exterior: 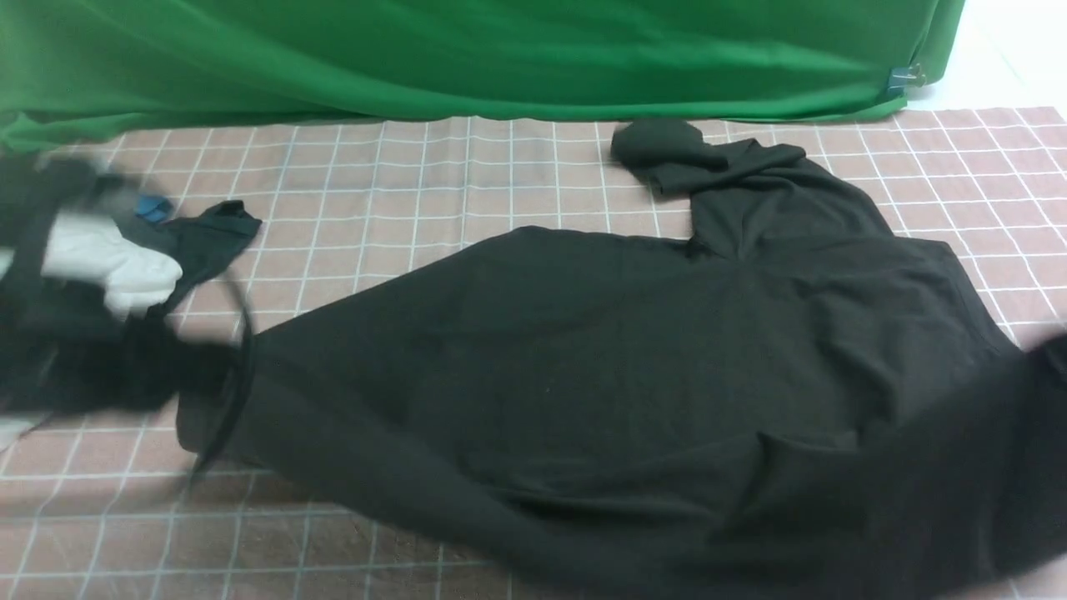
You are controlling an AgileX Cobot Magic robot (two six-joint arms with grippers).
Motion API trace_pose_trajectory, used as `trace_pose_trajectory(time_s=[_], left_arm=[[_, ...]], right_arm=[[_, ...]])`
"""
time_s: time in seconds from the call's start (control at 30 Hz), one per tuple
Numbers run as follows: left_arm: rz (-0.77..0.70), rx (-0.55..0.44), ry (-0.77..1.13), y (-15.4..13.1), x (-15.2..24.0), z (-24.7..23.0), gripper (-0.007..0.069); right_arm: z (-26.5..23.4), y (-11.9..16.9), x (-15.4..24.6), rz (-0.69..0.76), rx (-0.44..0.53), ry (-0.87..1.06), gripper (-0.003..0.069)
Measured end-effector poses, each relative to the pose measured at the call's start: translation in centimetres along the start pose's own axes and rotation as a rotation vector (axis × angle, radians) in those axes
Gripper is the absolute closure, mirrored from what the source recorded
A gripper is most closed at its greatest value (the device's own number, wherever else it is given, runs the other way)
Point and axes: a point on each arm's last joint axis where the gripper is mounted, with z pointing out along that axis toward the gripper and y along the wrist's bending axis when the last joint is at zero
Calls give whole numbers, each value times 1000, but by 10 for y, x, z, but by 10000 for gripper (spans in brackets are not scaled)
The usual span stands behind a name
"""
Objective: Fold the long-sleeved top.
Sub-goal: Spread the long sleeves with your arms and place them on the tabletop
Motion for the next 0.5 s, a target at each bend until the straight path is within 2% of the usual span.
trace_pose_trajectory(time_s=[0.13,0.23,0.3,0.37,0.47,0.5], left_arm=[[123,-124,-239,21,-97,22,587],[231,-222,-525,29,-176,4,587],[294,-291,-709,31,-220,-16,587],[345,-353,-895,28,-258,-54,587],[376,-387,-1065,17,-284,-109,587],[388,-399,-1173,7,-293,-157,587]], right_arm=[[16,-5,-84,-18,44,-454,604],[-17,-5,-156,-24,58,-771,604],[-58,-5,-201,-29,69,-1003,604],[-102,-5,-230,-34,78,-1173,604],[-158,-3,-251,-51,90,-1340,604],[-200,-1,-255,-79,113,-1428,604]])
